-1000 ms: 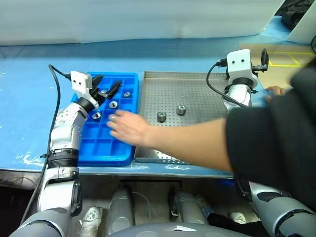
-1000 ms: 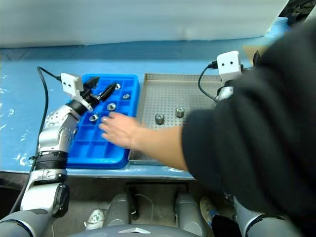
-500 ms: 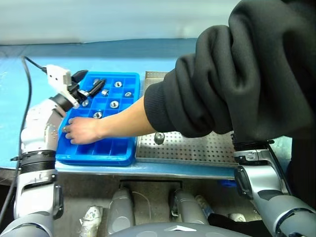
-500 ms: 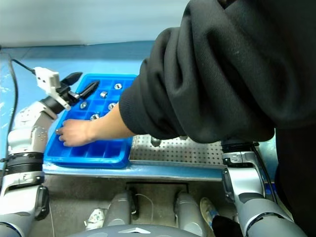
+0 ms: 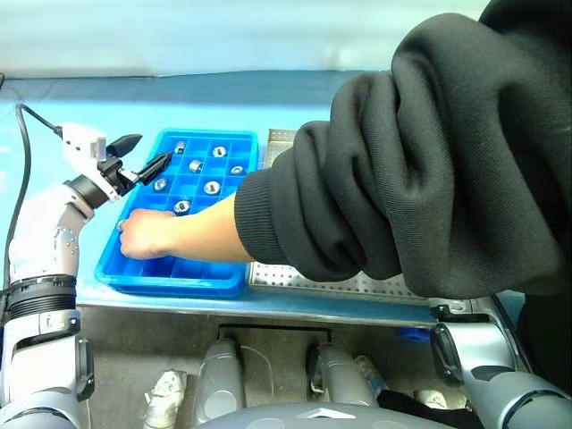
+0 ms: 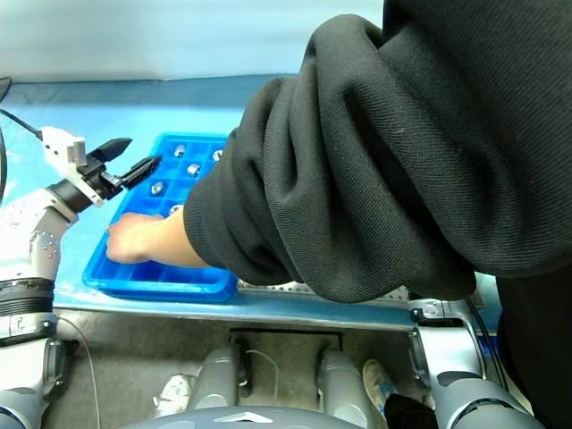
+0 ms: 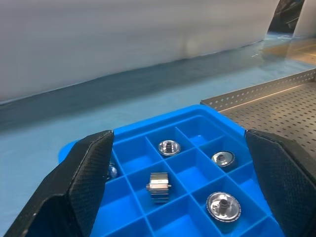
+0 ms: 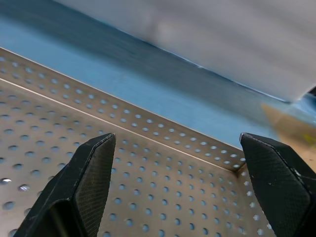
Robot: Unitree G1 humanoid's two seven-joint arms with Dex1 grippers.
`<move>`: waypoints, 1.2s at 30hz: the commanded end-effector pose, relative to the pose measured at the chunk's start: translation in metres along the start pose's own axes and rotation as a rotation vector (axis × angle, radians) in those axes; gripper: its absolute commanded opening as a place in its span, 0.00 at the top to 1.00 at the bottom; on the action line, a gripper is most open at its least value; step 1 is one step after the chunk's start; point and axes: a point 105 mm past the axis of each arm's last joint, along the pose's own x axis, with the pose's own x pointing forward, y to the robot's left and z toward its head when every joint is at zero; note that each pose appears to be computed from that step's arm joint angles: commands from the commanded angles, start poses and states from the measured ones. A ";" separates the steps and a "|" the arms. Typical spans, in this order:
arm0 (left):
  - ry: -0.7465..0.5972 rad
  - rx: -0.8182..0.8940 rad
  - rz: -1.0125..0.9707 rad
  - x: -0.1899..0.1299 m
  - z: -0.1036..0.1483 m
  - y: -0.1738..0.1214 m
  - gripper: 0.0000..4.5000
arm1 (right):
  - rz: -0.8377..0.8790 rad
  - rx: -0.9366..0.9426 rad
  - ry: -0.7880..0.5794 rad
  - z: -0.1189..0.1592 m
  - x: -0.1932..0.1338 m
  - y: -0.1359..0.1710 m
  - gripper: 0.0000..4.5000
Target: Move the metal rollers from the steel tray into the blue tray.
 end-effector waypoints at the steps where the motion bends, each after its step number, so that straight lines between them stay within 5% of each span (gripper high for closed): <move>1: -0.035 0.010 -0.046 0.006 0.008 -0.011 0.00 | 0.025 0.031 -0.073 0.018 -0.008 -0.014 0.08; 20: -0.066 -0.009 -0.102 0.036 0.007 -0.027 0.00 | -0.289 0.012 0.022 -0.005 -0.010 -0.053 0.08; 36: -0.095 -0.040 -0.134 0.050 0.007 -0.041 0.00 | -0.261 0.002 -0.037 0.014 -0.002 -0.037 0.08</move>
